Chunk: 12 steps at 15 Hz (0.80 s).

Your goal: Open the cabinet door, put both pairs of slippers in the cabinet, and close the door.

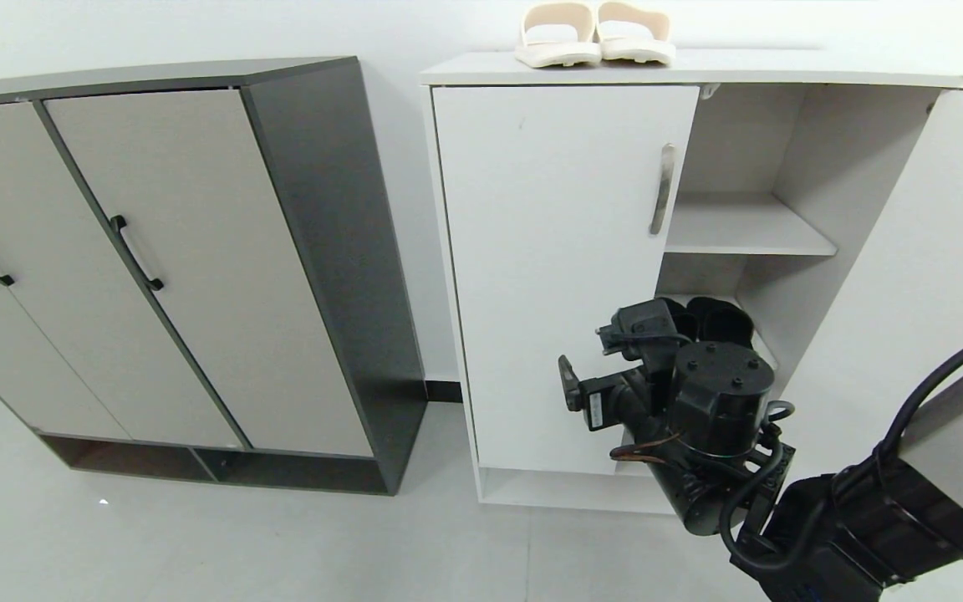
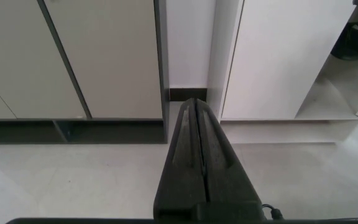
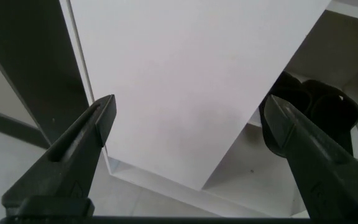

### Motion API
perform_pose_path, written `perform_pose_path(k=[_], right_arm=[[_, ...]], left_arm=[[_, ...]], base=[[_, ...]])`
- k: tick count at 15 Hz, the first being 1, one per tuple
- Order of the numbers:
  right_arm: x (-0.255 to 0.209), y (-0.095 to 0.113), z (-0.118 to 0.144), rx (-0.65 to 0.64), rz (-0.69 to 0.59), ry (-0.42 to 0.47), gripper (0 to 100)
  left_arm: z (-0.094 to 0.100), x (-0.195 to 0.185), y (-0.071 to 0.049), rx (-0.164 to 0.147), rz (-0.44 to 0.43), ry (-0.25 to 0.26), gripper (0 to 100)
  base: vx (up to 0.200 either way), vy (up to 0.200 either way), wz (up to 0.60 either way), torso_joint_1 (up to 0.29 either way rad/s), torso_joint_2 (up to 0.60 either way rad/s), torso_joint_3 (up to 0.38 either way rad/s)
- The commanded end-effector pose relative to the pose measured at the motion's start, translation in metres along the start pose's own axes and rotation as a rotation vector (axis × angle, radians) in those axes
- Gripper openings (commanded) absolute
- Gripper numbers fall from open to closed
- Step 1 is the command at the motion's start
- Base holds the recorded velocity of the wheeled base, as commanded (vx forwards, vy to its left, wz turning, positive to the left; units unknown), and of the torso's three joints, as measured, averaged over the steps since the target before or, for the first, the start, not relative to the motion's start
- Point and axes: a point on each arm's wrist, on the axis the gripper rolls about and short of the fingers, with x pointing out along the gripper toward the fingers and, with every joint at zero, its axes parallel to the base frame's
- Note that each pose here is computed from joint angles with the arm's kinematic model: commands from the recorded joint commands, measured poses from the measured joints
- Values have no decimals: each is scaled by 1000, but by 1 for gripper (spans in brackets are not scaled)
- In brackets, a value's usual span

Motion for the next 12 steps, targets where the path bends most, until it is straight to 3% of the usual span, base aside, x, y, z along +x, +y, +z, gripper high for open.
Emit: perform_pose_path(k=[1,5,9,12], right_arm=[[1,1,-4,-8,2,10,100],[2,1,-5,-9,-1,13,100],[2,1,-5,-10,-1,14,100],[2,1,-5,-10,-1,14,100]], left_arm=[[0,0,0,0,-1,3,0],[0,0,0,0,0,1,0],[0,0,0,0,-1,1,0],[0,0,0,0,-1,1,0]], base=[[0,0,0,0,0,0],[0,0,0,-2,-19,-9],[0,0,0,26,-227,-312],[0,0,0,61,-554,-356]])
